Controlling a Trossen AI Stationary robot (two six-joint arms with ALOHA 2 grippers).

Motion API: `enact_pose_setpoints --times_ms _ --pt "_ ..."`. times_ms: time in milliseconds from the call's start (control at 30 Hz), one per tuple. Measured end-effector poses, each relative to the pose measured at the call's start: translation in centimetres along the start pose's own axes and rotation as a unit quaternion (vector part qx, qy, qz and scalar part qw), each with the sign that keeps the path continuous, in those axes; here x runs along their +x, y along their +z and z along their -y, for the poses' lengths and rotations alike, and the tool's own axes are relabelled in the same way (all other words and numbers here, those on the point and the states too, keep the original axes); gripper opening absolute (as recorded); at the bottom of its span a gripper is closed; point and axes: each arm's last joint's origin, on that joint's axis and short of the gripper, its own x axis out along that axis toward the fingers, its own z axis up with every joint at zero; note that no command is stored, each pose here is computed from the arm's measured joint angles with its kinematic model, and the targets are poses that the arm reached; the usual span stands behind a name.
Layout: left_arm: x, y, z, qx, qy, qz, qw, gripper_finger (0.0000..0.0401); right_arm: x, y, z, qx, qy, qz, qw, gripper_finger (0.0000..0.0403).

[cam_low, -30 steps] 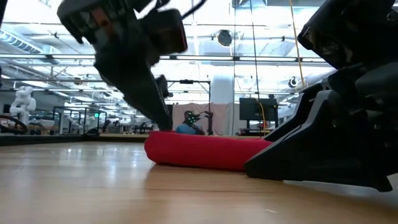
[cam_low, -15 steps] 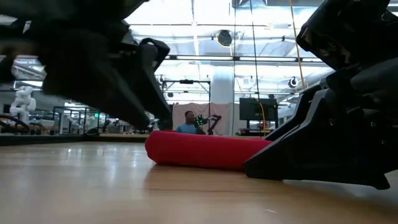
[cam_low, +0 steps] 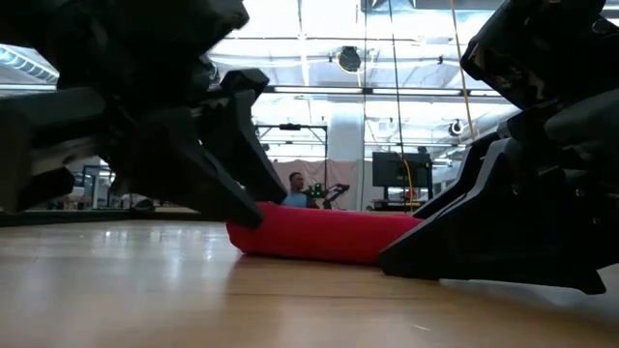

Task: Roll towel
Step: Roll the red towel

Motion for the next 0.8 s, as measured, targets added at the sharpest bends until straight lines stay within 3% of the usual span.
enact_pose_setpoints --times_ms 200,433,800 --pt "0.0 0.1 0.7 0.009 -0.022 0.011 1.0 0.0156 0.0 0.0 0.0 0.0 0.0 0.0 1.0 0.018" --pt "1.3 -0.8 0.5 0.009 -0.006 -0.012 1.0 0.0156 0.0 0.0 0.0 -0.001 0.0 0.0 1.0 0.018" --pt "1.1 -0.2 0.7 0.038 0.016 0.013 0.999 0.0156 0.0 0.0 0.0 -0.002 0.0 -0.001 1.0 0.018"
